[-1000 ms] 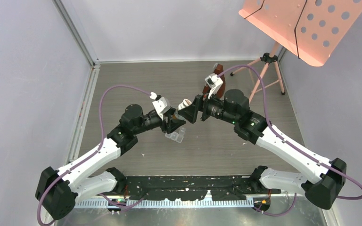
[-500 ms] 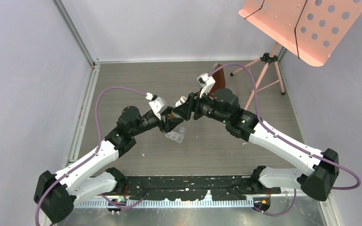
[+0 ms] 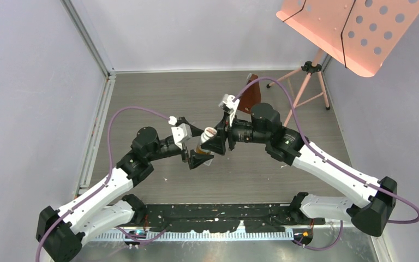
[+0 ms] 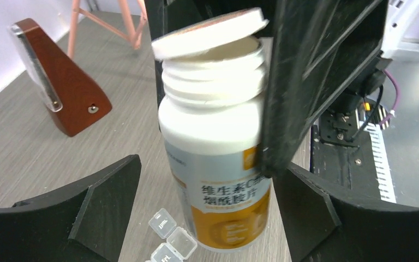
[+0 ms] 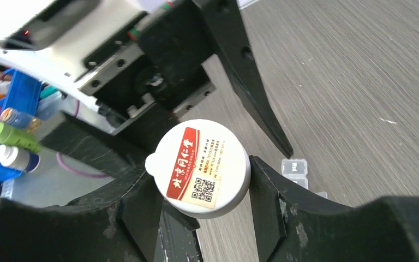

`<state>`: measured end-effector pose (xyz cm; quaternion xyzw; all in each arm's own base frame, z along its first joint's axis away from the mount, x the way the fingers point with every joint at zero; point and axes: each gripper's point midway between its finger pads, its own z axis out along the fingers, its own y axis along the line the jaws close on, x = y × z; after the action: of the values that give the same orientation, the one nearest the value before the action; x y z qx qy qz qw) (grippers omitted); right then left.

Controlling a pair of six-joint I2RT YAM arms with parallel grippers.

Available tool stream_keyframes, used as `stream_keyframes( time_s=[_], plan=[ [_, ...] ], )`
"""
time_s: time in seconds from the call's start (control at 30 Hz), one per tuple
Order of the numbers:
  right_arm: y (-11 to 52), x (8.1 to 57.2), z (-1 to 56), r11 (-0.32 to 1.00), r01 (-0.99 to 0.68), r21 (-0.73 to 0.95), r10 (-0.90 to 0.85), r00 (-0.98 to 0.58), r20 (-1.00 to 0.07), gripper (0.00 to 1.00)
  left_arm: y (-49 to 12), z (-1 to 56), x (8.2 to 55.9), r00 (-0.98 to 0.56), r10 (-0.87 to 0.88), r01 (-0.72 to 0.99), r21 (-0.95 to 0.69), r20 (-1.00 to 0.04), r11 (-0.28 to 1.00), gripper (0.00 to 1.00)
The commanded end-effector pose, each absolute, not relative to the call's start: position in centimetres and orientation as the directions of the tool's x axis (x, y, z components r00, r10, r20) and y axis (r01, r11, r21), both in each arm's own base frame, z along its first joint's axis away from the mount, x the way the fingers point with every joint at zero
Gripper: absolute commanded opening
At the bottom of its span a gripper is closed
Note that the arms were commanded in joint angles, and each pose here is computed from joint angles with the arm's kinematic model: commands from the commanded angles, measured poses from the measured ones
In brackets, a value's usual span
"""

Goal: Sort the pills into containers

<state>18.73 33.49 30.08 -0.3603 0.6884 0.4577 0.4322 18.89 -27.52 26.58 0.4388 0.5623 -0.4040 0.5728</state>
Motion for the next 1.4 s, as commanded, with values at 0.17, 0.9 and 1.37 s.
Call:
stream_keyframes(
  time_s=[0.17,0.9,1.37],
  plan=[
    [33.3,15.7,35.4,0.118,-0.977,0.18,-0.029,-0.185,-0.982,0.22,-28.3,27.2,17.3,0.012,0.01,0.985,0.014,-1.0,0.171,0.52],
    [33.9,16.5,33.4,0.124,-0.977,0.175,-0.074,-0.185,-0.98,0.22,-28.8,28.6,16.5,-0.077,-0.032,0.994,-0.08,-0.996,0.075,0.74],
    [33.4,17.5,32.3,0.2,-0.955,0.219,-0.078,-0.238,-0.968,0.63,-28.4,27.3,17.4,-0.105,-0.03,0.986,-0.108,-0.994,0.126,0.0]
  ],
)
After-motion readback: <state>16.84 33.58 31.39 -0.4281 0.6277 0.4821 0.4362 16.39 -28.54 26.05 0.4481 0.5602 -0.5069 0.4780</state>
